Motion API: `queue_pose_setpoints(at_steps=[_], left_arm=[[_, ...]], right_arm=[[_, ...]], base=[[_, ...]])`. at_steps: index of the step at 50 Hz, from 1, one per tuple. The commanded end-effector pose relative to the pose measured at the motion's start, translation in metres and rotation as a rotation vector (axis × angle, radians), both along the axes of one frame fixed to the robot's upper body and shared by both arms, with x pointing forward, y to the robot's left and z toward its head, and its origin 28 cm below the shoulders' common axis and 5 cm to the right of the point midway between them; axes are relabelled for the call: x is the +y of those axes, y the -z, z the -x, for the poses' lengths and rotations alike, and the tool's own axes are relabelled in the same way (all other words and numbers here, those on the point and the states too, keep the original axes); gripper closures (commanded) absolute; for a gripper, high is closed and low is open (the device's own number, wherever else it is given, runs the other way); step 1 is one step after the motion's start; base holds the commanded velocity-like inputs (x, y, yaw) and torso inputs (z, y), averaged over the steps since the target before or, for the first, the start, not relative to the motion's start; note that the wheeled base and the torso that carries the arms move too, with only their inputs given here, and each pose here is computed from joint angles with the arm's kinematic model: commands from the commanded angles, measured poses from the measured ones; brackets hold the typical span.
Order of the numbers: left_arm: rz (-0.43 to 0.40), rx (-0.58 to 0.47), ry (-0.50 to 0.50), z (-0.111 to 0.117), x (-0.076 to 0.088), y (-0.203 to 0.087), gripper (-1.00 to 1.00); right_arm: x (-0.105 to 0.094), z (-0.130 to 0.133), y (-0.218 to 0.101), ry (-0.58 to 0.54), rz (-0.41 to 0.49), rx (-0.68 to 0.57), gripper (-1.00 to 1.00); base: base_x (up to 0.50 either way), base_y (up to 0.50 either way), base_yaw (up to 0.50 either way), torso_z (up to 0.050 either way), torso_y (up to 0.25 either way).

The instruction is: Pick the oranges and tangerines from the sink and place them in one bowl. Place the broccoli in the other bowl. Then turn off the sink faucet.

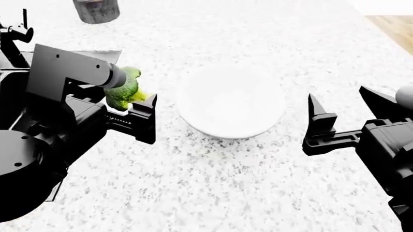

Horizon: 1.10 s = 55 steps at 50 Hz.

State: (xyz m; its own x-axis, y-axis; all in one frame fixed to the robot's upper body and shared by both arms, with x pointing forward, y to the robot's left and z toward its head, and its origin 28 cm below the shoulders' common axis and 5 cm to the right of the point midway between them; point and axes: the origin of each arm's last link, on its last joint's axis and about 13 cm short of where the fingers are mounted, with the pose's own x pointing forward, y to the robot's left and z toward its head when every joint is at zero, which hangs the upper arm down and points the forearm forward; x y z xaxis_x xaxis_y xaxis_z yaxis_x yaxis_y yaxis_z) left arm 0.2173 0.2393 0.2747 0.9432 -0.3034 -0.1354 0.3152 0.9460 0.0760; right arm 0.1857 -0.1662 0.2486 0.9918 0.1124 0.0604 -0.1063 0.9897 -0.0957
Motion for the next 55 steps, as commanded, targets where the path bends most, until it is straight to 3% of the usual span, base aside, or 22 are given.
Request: queue_pose_setpoints(at_steps=[1, 18, 27, 35, 38, 46, 55], left_arm=[[0.016, -0.002, -0.009, 0.000, 0.000, 0.000, 1.00], [0.027, -0.022, -0.001, -0.003, -0.002, -0.011, 1.00], [0.050, -0.020, 0.193, -0.027, -0.034, -0.047, 1.00], [0.043, 0.100, 0.394, -0.058, -0.077, -0.044, 1.00], [0.057, 0.138, 0.420, -0.065, -0.088, -0.037, 1.00], [0.070, 0.224, 0.441, -0.073, -0.097, -0.009, 1.00], [0.063, 0.239, 0.465, -0.072, -0.103, -0.004, 1.00]], right_arm=[[0.000, -0.001, 0.001, 0.000, 0.013, 0.000, -1.00], [-0.001, -0.002, -0.009, 0.017, 0.024, -0.008, -1.00], [-0.005, 0.002, -0.022, 0.037, 0.034, -0.024, -1.00], [-0.007, 0.005, -0.029, 0.054, 0.039, -0.040, -1.00], [-0.009, 0.005, -0.031, 0.066, 0.041, -0.046, -1.00], [-0.011, 0.009, -0.033, 0.102, 0.052, -0.058, -1.00], [-0.011, 0.009, -0.033, 0.125, 0.042, -0.055, -1.00]], base=[[0.50, -0.24, 0.00, 0.000, 0.000], [0.22, -0.04, 0.00, 0.000, 0.001], [0.00, 0.00, 0.00, 0.000, 0.001], [0.00, 0.00, 0.00, 0.000, 0.000], [0.00, 0.00, 0.00, 0.000, 0.000], [0.00, 0.00, 0.00, 0.000, 0.000], [0.00, 0.00, 0.00, 0.001, 0.001]])
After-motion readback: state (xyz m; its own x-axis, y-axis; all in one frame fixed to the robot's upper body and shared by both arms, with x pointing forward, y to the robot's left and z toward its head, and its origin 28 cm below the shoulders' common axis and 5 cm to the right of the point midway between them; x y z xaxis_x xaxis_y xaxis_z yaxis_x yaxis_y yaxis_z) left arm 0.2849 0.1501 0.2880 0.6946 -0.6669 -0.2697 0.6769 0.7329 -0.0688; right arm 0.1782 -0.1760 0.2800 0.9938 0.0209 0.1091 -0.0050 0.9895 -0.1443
